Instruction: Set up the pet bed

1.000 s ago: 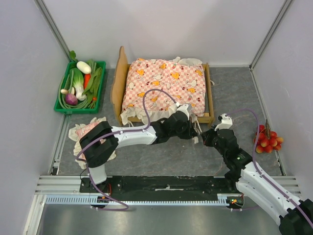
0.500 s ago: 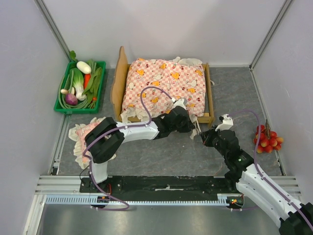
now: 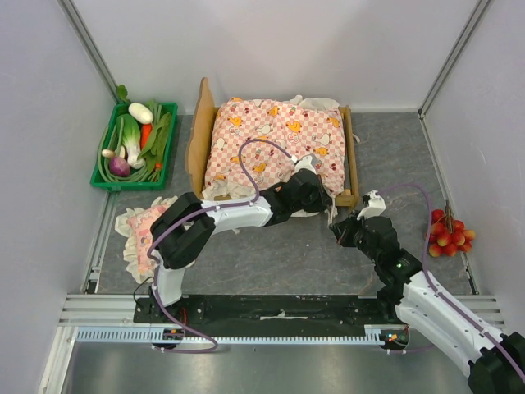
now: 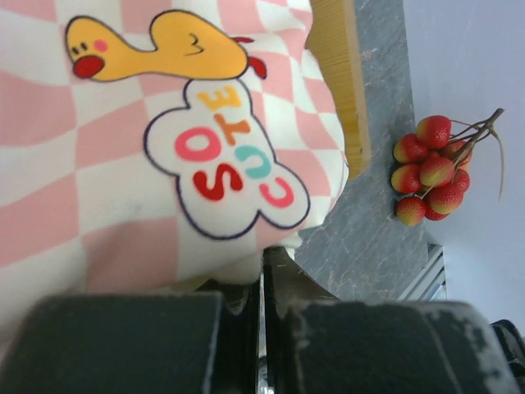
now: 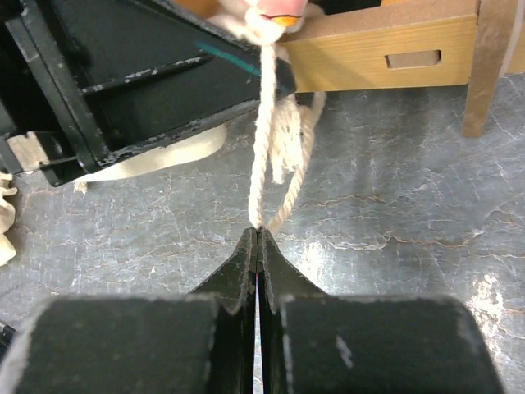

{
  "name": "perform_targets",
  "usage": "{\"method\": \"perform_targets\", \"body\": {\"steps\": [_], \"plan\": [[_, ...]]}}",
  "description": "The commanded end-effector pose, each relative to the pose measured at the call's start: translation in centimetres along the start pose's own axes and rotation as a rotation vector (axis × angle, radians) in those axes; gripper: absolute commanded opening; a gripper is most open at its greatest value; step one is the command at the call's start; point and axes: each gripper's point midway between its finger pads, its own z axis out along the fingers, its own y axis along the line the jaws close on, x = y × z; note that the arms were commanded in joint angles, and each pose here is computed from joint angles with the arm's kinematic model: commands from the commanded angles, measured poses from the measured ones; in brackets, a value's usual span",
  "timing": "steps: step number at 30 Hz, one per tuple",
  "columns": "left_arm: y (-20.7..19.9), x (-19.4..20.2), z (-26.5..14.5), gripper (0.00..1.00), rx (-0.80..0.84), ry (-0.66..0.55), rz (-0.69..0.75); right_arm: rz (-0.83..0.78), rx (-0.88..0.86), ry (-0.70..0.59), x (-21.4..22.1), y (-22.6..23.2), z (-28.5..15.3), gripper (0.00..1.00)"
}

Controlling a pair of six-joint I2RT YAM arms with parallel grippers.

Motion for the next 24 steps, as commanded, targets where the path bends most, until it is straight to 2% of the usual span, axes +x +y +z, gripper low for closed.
{"method": "perform_targets", "body": {"steps": [1,11,17,18,22,24], "plan": [[-1.7,-1.0,0.9,0.02,0.045,-0.02,-0.031,-0.005,-0.082,-0.053,-1.8,2.0,0.1,0.0],[-0.7,0.8,1.1,0.02,0.031,0.035,-0.038,-0.003,-0.085,-0.133,-3.7,2.4,-0.2,0.0],[-1.1,1.8,1.3,0.02,0.071,0.072,-0.029,-0.03,-0.042,-0.119,-3.7,1.7,-0.3,0.0],[-1.1,1.9,1.4,0.02,0.074,0.077,-0.025,-0.038,-0.014,-0.109,-3.4,1.1,-0.4,0.01],[-0.8,2.4,1.3,0.02,0.071,0.09,-0.028,-0.055,0.009,-0.132,-4.1,0.8,-1.2,0.17],[-0.7,2.5,1.2,0.02,0.067,0.087,-0.027,-0.059,0.022,-0.146,-4.7,0.7,-1.6,0.22]]}}
